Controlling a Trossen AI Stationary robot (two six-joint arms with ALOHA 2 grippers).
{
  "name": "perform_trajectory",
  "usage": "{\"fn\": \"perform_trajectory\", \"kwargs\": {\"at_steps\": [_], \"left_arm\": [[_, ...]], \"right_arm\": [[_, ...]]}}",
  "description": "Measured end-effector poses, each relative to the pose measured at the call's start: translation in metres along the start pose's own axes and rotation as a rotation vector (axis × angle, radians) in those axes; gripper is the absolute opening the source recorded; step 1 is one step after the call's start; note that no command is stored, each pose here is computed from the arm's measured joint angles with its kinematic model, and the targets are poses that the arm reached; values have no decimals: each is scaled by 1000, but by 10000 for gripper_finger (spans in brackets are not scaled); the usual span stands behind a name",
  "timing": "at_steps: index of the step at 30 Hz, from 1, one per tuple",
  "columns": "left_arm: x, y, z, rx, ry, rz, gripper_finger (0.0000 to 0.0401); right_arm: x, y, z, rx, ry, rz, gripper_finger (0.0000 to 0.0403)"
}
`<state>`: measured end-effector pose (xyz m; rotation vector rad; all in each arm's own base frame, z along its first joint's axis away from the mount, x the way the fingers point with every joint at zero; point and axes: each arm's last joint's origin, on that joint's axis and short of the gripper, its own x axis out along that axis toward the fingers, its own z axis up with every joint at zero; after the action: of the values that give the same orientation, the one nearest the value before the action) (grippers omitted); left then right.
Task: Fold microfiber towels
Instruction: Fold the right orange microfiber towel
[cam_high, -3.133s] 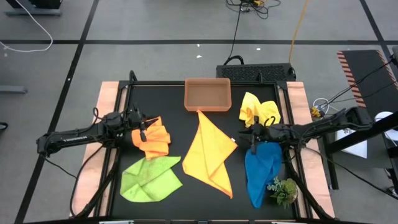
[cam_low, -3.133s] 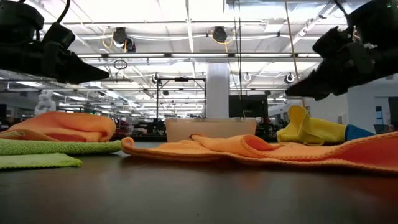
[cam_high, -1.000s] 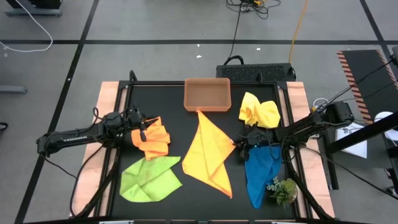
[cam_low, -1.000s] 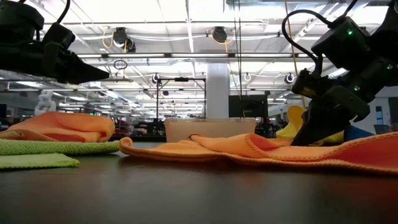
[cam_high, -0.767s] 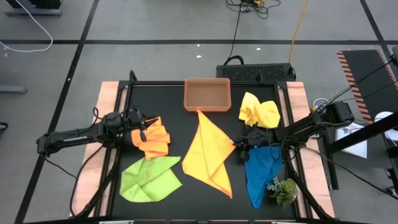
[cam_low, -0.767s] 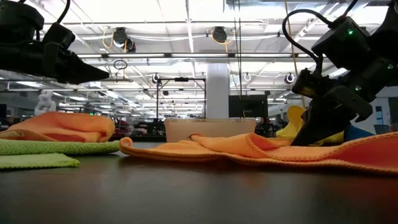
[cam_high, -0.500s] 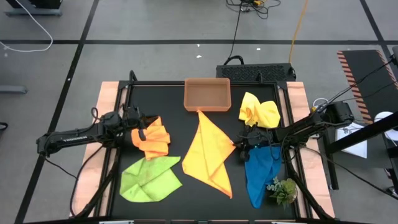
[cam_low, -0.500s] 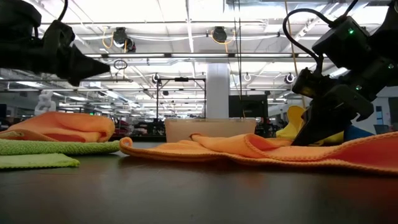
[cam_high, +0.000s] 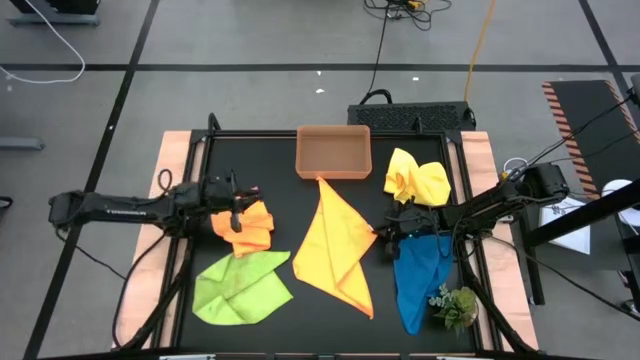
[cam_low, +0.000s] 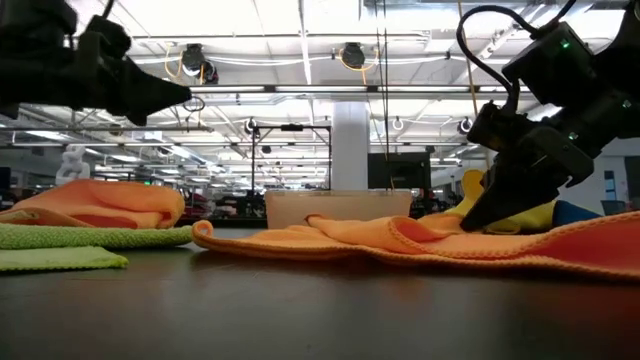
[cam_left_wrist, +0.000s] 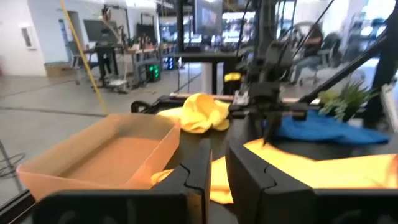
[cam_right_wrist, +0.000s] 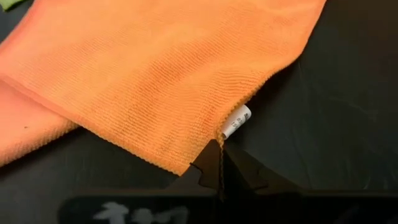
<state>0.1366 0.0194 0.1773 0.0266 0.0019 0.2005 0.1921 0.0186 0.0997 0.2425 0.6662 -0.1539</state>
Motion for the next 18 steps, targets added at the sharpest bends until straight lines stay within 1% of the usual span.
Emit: {"fn": "perform_trajectory", "kwargs": {"at_steps": [2,4,9,13,15,18], "left_arm": [[11,-2,6,20,43,10,65],[26,-5,13,53,87,5,86],[69,-12,23,180,197,-22,160],[103,-14,21,250,296,-33,209],[117,-13,18,263,327,-29,224],[135,-10,13,273,377,-19,236]], "right_arm": [[0,0,1,1,-8,2,0],[0,0,1,-3,-12,3,0],[0,1,2,-5,-20,4,0],[0,1,4,-1,-41,12,0],[0,2,6,-3,-60,20,0],[-3,3,10,-8,-89,32,0]]}}
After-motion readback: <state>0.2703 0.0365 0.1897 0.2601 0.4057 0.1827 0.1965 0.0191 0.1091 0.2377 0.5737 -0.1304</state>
